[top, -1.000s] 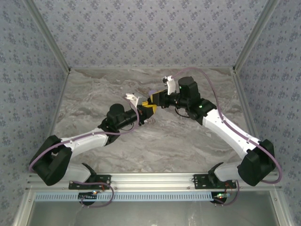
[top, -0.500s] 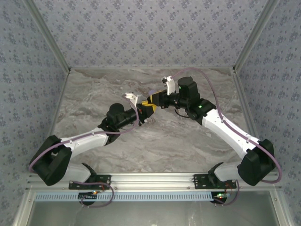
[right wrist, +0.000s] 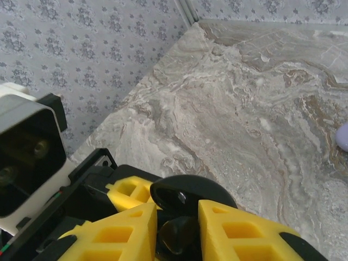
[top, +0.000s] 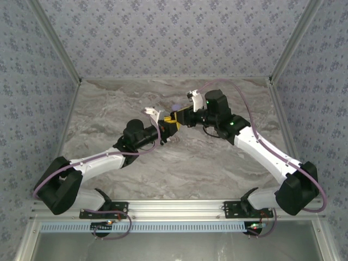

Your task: Insert the wireless bluetooth earbuds into the charging case

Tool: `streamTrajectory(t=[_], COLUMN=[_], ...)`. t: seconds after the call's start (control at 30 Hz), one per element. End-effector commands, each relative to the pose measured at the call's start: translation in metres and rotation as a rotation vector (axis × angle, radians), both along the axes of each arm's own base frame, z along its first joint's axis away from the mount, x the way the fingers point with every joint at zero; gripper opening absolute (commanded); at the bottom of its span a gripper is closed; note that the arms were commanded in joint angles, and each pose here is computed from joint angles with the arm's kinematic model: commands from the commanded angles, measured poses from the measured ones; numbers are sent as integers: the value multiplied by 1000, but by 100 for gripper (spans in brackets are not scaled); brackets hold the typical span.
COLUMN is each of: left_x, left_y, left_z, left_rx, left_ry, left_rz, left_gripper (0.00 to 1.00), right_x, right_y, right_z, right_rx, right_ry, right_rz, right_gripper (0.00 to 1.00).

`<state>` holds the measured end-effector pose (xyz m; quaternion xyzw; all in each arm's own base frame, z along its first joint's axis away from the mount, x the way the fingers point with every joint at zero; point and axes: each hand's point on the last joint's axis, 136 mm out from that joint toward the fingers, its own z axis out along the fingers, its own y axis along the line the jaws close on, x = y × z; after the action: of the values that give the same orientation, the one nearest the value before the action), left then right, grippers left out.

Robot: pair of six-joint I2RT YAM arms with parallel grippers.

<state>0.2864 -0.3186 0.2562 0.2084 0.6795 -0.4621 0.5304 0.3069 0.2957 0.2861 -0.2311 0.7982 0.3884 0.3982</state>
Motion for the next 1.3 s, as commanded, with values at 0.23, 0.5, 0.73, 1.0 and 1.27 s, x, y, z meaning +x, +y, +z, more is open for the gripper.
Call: streamTrajectory(t=[0.23, 0.5, 0.73, 1.0, 1.27], left_x=[-8, -12, -13, -18, -22], left_y=[-3, -2, 2, 4, 3], left_z=[29, 14, 10, 15, 18], left_rx=[2, 67, 103, 116, 112], left_ry=[-102, -109, -132, -172, -189], left_rz=[-31, -42, -34, -40, -60], left_gripper=[21, 21, 20, 20, 20], right_x=[-10, -12, -22, -29, -26], right_y=[-1, -9, -18, -20, -19], right_z=[11, 33, 31, 11, 6], right_rx=[-31, -56, -102, -141, -144], right_ry=[-28, -84, -80, -30, -21], right_rz=[21, 2, 10, 29, 24], right_gripper=[44, 47, 46, 27, 24])
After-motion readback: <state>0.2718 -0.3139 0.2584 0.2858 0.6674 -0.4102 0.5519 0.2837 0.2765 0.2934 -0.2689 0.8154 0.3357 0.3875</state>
